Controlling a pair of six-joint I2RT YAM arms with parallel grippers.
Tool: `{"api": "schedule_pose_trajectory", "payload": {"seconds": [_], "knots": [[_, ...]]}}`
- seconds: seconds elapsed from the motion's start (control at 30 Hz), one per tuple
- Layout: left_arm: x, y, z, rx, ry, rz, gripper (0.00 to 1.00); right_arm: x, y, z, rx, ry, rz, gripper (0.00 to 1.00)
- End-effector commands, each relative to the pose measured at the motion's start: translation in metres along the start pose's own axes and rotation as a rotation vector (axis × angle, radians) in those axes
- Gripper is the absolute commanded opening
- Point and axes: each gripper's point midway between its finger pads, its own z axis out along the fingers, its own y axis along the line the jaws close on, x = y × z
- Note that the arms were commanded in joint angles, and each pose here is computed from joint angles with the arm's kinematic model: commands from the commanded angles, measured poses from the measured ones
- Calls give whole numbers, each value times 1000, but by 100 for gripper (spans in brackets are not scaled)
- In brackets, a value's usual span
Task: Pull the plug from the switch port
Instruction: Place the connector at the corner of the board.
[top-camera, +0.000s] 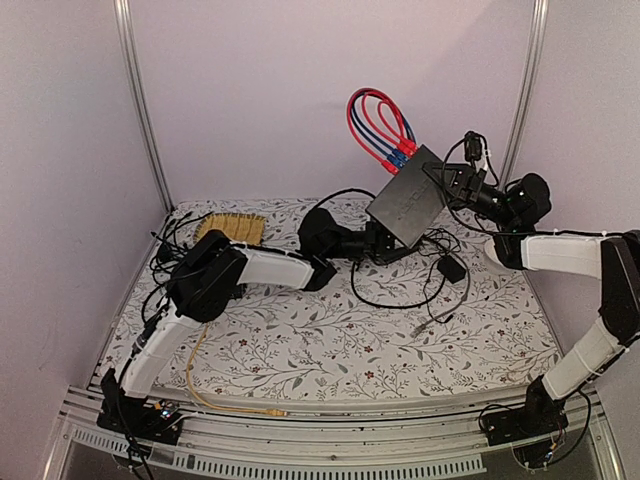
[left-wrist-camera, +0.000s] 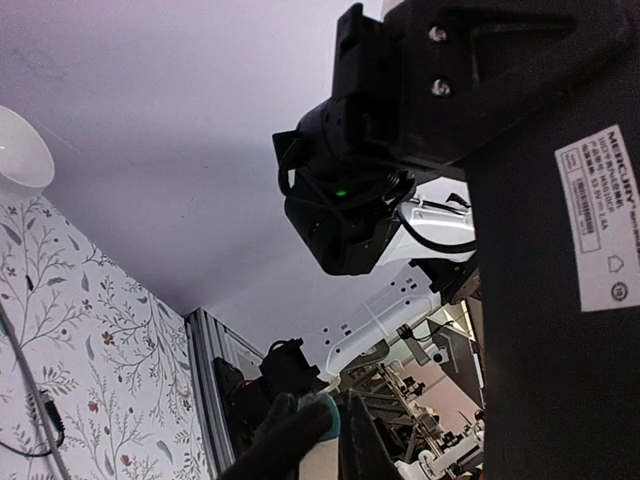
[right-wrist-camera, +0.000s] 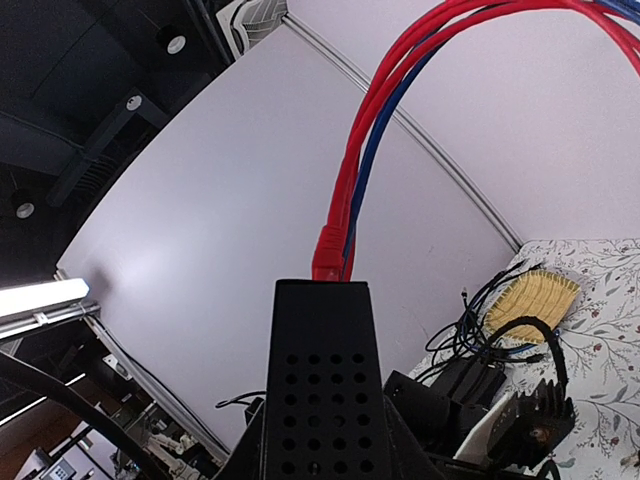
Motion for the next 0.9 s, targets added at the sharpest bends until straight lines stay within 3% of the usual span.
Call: {"api": "schedule_pose_trajectory", "payload": {"seconds": [0.0, 0.87], "knots": [[11, -2, 8, 40, 68, -3, 0, -20, 47, -4, -73, -40, -140, 1], [50, 46, 37, 51, 235, -9, 0, -8, 57, -9, -9, 39, -85, 2]]}}
